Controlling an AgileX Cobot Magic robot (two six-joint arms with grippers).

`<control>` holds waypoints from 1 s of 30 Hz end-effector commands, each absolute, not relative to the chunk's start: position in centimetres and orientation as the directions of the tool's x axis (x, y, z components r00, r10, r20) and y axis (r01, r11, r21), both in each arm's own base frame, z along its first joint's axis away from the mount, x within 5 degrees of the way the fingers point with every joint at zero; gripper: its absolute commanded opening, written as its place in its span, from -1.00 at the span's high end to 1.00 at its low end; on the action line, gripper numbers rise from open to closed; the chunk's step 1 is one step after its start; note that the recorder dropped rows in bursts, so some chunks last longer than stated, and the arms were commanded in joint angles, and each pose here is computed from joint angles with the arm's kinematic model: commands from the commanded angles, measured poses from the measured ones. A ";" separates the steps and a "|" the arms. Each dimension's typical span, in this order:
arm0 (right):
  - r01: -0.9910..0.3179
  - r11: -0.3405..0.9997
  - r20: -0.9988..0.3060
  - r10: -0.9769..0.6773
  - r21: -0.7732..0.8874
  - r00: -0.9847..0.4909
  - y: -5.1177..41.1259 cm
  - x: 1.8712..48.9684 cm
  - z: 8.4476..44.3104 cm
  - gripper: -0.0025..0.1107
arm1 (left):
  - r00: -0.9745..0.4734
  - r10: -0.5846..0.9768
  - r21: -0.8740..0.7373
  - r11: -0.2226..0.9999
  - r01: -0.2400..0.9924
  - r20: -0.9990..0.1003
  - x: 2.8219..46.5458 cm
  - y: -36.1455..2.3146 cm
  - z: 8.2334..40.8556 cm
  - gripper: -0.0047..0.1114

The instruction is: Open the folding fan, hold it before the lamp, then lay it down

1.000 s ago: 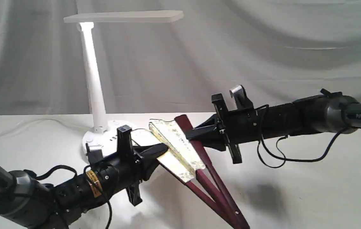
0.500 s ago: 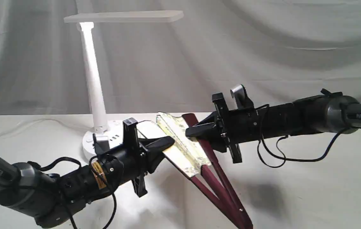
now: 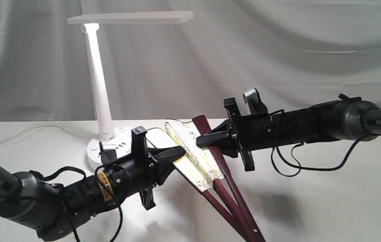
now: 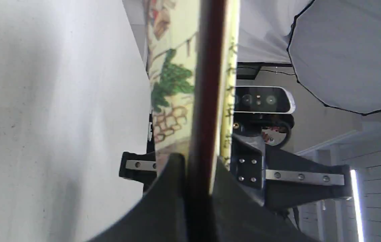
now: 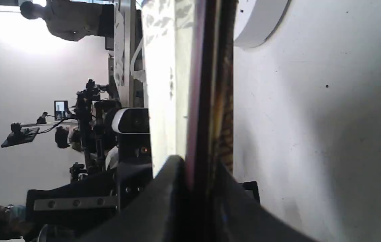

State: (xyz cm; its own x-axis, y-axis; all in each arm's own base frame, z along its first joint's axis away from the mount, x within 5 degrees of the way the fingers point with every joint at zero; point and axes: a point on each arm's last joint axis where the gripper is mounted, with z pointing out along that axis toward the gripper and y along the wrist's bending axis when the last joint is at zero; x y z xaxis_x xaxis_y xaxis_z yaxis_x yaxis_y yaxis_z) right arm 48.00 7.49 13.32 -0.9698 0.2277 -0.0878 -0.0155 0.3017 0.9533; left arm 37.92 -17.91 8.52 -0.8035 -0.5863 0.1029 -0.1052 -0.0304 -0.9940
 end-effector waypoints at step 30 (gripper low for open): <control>0.015 0.403 -0.140 0.351 0.915 -0.926 -2.9 47.8 14.5 0.96 | -0.768 -0.614 -0.983 -0.148 -0.111 0.179 37.9 -19.5 9.9 0.92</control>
State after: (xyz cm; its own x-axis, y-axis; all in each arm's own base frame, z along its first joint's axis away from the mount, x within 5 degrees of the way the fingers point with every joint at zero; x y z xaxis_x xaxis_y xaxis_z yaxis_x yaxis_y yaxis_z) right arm 48.13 -1.87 13.85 -0.9223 0.3807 -0.0674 0.0689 0.3333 0.9403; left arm 37.76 -19.41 8.71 -0.7701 -0.6221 0.1415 -0.1245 -0.0710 -0.9897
